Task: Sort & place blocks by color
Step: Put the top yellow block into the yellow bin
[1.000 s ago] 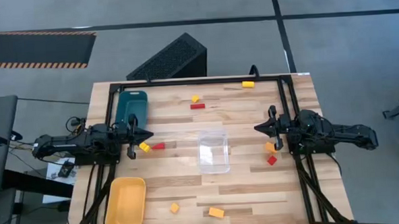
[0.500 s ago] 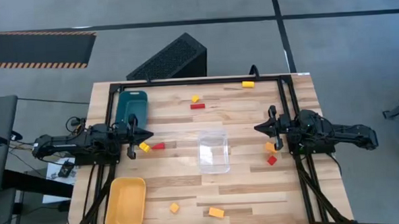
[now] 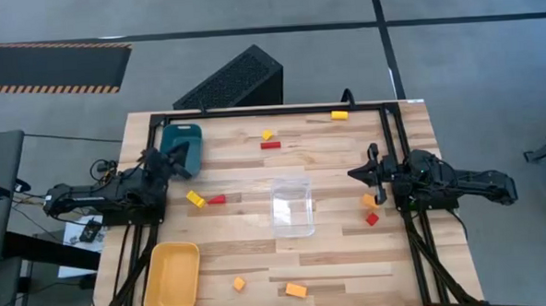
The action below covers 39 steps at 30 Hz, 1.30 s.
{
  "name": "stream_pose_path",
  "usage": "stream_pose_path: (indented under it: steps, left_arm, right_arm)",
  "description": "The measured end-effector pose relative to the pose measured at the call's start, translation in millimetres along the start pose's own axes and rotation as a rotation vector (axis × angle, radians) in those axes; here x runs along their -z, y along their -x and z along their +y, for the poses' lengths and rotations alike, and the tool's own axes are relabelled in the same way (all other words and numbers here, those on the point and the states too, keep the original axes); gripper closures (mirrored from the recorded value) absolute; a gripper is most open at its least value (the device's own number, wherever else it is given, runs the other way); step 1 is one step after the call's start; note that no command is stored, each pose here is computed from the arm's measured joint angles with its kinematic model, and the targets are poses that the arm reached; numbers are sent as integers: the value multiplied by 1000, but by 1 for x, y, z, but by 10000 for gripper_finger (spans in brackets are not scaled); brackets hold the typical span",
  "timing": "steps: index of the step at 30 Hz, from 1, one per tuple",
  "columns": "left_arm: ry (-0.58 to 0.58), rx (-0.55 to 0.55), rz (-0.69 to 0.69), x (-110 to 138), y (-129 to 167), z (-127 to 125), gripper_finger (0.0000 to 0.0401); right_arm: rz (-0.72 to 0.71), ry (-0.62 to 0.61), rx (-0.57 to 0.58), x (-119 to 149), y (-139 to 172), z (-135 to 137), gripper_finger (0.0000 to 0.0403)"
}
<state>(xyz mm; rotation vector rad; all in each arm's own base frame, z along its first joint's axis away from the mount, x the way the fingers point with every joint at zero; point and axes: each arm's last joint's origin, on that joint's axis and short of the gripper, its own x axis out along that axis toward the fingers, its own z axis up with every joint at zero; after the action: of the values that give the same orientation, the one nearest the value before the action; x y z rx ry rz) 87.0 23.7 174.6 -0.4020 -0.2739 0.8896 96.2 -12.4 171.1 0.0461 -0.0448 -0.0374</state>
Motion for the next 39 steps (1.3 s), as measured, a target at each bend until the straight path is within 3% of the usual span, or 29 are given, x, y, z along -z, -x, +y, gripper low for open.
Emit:
stream_pose_path:
  steps: [8,13,16,18,21,27,33,39]
  left_arm:
    - [37,-6,15,2,0,1,401]
    - [240,85,23,-2,0,-3,401]
    - [378,101,17,-4,0,-5,401]
    - [410,141,15,-6,-1,-8,401]
    - [371,198,33,-8,-2,-13,401]
    - [278,206,54,-27,-11,-30,400]
    - [159,242,100,-40,-26,-46,372]
    - [98,280,153,-50,-44,-54,312]
  right_arm:
    - [-29,50,44,-2,0,-1,361]
    - [-126,18,208,-11,1,-8,361]
    - [-171,-172,330,-12,3,-15,361]
    - [-214,-317,365,-13,3,-19,361]
    - [-261,-447,378,-15,3,-23,359]
    - [-379,-602,391,-37,0,-30,359]
    - [-327,-558,449,-77,-20,-37,359]
    - [-232,-374,463,-121,-57,-46,368]
